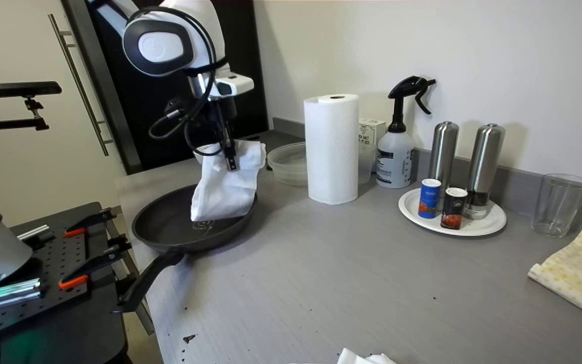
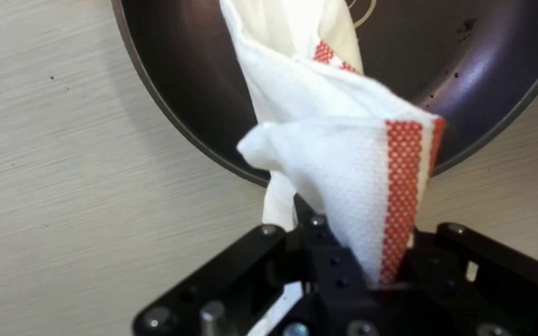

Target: Clean the pan

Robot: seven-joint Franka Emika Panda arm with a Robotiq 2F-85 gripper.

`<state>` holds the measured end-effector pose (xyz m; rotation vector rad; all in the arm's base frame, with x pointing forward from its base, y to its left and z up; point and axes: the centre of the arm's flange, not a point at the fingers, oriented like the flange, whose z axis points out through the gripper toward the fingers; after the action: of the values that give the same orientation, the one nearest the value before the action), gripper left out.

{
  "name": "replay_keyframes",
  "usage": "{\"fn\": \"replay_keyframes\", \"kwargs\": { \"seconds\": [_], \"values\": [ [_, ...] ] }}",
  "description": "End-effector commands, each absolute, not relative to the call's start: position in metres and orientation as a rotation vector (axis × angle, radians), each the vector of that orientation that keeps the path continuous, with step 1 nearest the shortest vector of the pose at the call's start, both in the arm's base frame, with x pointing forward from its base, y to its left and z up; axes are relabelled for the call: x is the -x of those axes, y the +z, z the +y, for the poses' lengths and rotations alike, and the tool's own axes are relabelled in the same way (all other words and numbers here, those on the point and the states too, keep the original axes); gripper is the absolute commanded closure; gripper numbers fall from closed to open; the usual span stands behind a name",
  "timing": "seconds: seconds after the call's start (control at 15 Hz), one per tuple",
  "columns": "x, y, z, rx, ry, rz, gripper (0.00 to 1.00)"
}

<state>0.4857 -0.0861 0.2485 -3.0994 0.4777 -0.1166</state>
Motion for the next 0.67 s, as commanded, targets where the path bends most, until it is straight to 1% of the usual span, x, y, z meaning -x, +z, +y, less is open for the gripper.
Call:
{"fn": "replay_keyframes", "kwargs": {
  "seconds": [0.0,0.6],
  "values": [
    [-0.496,0.215,-0.096,3.100,-0.127,0.456,0.96],
    [-0.495,0.131,-0.042,3.093,-0.138,0.201,0.96]
  ]
}}
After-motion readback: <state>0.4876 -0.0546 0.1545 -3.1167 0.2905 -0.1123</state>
